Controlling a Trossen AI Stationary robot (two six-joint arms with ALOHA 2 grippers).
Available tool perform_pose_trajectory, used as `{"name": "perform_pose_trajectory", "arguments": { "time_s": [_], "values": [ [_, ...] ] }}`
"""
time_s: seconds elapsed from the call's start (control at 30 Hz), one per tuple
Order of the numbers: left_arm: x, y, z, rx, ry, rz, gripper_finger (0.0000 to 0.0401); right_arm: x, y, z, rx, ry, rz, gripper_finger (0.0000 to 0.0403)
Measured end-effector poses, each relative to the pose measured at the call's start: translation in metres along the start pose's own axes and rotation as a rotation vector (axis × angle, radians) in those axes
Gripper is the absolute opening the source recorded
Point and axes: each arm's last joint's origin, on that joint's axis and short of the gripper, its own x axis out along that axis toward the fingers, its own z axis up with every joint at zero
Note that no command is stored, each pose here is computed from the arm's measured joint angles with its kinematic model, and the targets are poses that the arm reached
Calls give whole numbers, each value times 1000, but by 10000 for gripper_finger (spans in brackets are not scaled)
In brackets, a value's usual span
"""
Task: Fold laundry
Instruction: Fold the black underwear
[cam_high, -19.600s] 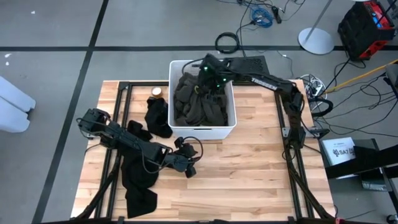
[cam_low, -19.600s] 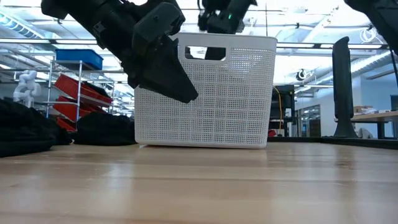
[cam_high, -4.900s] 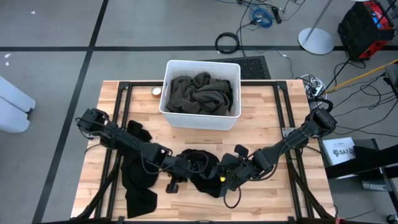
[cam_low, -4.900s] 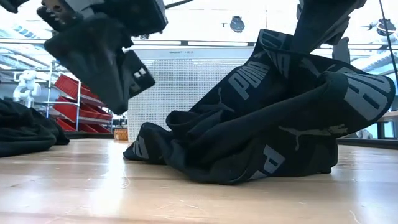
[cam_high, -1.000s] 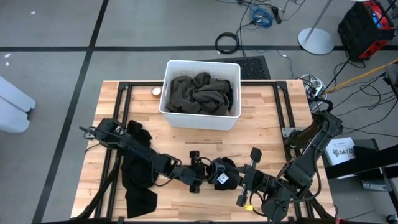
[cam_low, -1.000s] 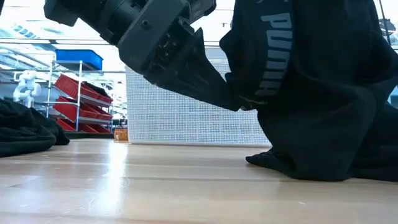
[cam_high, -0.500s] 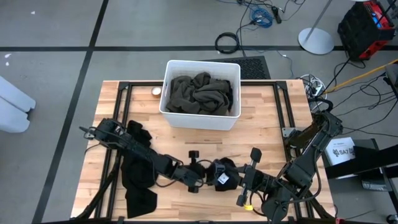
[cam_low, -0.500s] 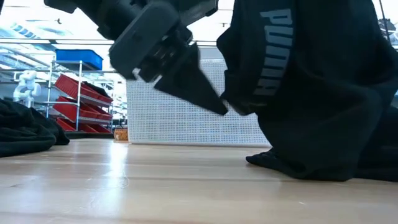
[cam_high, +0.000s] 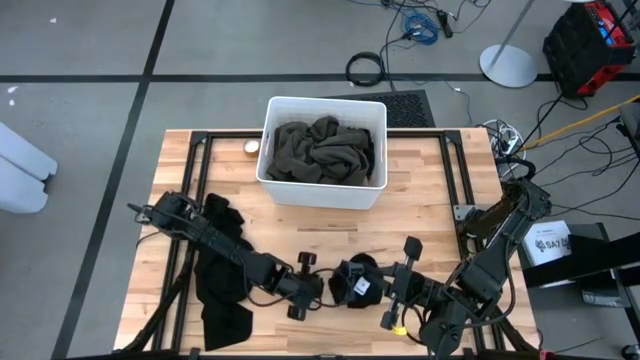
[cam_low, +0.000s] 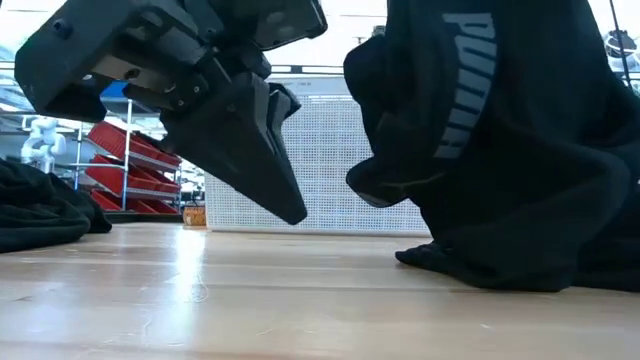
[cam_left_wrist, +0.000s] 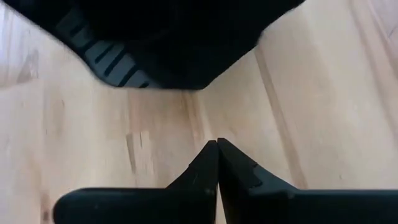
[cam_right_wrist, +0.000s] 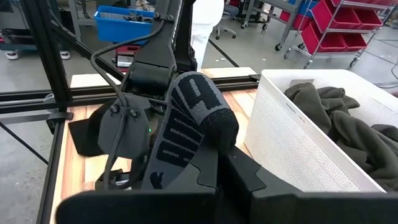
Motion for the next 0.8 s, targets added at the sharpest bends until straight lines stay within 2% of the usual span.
{"name": "perform_pose_trajectory", "arguments": {
  "time_s": [0.13,0.27,0.37,0.5,0.63,0.8],
  "values": [
    [-3,-10,2,111,-39,-27,15,0,0,0,1,0,0,0],
    [-6,-20,5,178,-98,14,57,0,0,0,1,0,0,0],
    [-7,-21,10,167,-150,61,96,0,0,0,2,0,0,0],
    [-8,-22,15,131,-202,66,143,0,0,0,2,-1,1,0],
    [-7,-19,15,21,-197,61,187,0,0,0,3,0,1,0],
    [-7,-17,14,2,-191,89,238,0,0,0,3,0,1,0]
  ]
}}
